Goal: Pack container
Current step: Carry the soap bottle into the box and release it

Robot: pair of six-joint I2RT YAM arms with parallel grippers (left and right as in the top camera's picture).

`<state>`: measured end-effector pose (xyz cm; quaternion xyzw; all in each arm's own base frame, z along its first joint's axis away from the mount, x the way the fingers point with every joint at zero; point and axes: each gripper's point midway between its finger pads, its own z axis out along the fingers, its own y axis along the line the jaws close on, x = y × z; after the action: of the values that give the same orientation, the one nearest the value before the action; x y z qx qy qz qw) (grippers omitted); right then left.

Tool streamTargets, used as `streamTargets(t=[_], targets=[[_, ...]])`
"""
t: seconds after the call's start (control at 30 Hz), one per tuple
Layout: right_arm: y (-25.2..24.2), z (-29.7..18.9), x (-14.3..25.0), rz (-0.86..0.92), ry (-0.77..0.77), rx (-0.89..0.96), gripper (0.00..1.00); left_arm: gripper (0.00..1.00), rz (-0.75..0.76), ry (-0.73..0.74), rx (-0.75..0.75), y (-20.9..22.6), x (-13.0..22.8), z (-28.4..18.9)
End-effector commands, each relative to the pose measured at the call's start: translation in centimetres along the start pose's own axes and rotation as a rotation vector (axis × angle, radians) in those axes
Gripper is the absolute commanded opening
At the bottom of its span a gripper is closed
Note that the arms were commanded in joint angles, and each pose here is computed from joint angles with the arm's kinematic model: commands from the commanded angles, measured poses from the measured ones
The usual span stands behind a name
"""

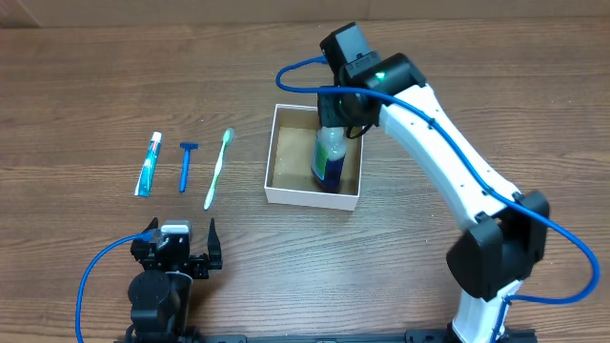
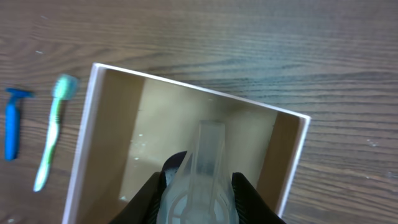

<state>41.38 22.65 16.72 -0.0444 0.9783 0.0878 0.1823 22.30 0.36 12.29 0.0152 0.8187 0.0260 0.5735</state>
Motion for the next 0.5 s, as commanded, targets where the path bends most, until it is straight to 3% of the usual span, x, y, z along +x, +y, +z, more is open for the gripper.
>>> streamTargets(t=[0.0, 0.23, 0.47], targets=[[-1.1, -0.4, -1.5, 0.015, -0.053, 0.039, 0.22, 1.0, -0.023, -0.01, 0.005, 0.0, -0.1, 0.0], [-1.4, -0.6, -3.3, -0.062, -0.129, 0.065, 0.26, 1.0, -0.023, -0.01, 0.005, 0.0, -0.1, 0.0], [-2.2, -1.0, -4.6, -0.103, -0.189, 0.127, 0.38, 1.0, -0.023, -0.01, 0.005, 0.0, -0.1, 0.0]])
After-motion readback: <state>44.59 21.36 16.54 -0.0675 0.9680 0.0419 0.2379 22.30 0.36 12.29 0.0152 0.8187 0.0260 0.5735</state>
